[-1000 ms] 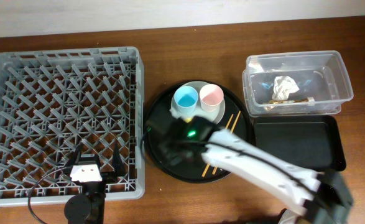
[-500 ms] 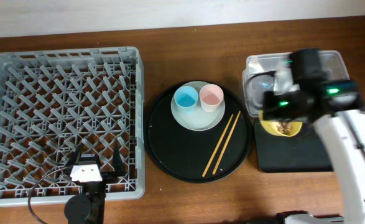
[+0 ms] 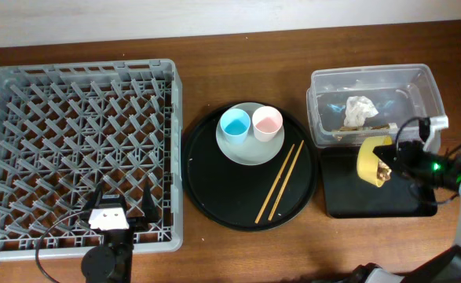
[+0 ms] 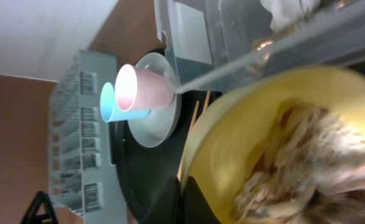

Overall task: Sort waste into correct bins and load items into the dishwasher rack
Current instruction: 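Tip the yellow bowl over the black tray to dump scraps, then return the empty yellow bowl onto the round tray, then grasp the pink cup with the right gripper and lift it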

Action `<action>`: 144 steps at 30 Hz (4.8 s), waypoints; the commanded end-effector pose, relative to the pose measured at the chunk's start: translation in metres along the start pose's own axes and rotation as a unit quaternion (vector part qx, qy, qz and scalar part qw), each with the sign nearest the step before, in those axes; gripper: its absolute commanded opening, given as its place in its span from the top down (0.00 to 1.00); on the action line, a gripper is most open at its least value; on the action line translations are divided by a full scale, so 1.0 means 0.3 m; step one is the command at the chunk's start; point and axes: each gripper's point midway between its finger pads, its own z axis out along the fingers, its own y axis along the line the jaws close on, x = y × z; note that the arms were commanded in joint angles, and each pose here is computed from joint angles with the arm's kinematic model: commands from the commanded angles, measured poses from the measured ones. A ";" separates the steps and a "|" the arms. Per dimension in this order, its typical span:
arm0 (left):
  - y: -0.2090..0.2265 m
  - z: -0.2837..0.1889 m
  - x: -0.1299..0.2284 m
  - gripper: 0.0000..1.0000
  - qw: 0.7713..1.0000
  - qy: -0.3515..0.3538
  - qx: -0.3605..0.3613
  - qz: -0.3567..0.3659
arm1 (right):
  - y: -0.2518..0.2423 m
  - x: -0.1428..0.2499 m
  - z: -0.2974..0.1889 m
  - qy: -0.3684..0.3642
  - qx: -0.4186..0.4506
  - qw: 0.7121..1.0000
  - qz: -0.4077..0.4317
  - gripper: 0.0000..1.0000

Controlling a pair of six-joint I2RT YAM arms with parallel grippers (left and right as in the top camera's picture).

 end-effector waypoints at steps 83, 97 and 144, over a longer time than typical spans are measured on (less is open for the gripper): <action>-0.010 0.000 0.005 0.01 1.000 0.001 0.008 0.008 | 0.568 0.688 0.568 0.239 0.232 0.881 -0.335 0.96; -0.010 0.000 0.005 0.01 1.000 0.001 0.008 0.008 | 0.524 0.801 0.725 0.299 0.210 0.867 -0.337 0.81; -0.012 0.000 0.005 0.00 1.000 0.001 0.010 0.008 | 0.613 0.117 0.129 0.203 0.116 0.902 -0.364 0.08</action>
